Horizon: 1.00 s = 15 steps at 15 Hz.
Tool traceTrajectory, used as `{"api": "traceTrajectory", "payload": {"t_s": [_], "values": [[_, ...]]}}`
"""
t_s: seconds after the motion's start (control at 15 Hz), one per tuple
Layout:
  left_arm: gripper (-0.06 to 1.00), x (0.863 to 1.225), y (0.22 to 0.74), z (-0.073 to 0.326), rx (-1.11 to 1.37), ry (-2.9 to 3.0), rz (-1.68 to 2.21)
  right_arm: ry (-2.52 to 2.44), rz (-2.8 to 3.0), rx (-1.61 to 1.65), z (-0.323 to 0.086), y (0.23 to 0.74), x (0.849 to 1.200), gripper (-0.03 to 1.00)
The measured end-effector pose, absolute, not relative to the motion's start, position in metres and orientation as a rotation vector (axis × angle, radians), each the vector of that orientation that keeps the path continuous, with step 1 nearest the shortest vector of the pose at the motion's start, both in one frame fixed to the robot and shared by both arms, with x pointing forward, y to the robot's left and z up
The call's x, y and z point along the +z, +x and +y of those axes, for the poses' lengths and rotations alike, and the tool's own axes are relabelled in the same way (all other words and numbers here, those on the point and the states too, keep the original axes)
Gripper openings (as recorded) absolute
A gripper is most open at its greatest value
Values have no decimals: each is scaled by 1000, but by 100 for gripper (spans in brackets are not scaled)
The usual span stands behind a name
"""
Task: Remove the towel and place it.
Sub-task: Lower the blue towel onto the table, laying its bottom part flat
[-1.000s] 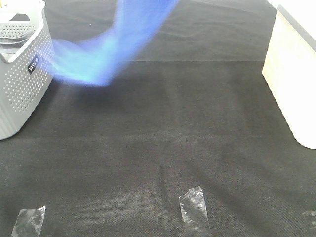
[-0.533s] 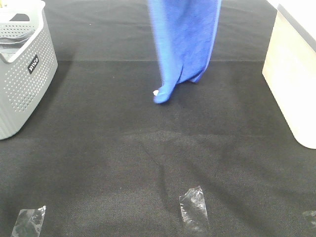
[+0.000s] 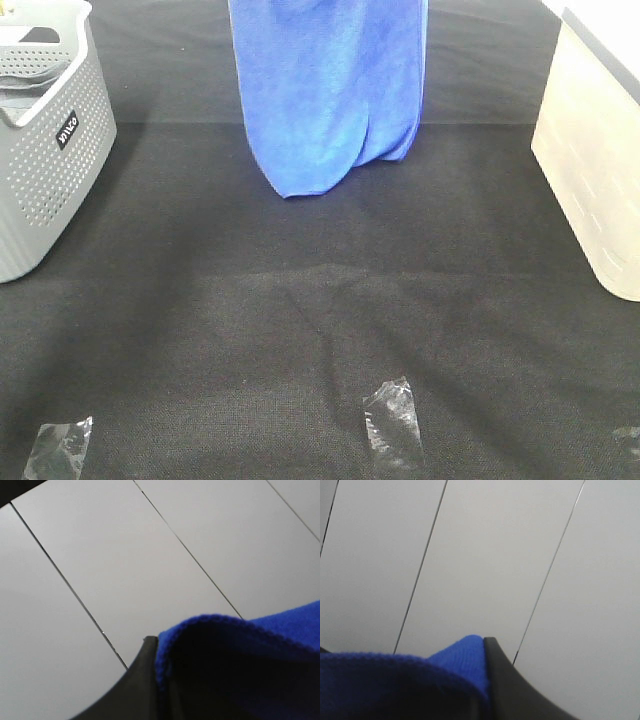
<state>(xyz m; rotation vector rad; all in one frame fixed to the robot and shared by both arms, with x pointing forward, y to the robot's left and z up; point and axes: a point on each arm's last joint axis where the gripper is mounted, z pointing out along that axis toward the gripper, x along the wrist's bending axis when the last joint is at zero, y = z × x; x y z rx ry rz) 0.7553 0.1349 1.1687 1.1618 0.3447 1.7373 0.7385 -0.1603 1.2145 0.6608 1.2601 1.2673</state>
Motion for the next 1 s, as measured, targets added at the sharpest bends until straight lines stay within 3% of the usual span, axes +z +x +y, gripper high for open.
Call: {"api": "traceTrajectory", "payload": {"t_s": [0.2,0.53,1.0], "values": [[0,1175,766,139,1788,1051,320,640,1189,1301,-158,748,1212,3],[0,1223,749,146,1860,862,250,584,1075,1342,-161,737,1242,3],[0,1206,761,147,1865,991,259,611,1139,1325,-160,740,1235,3]]}}
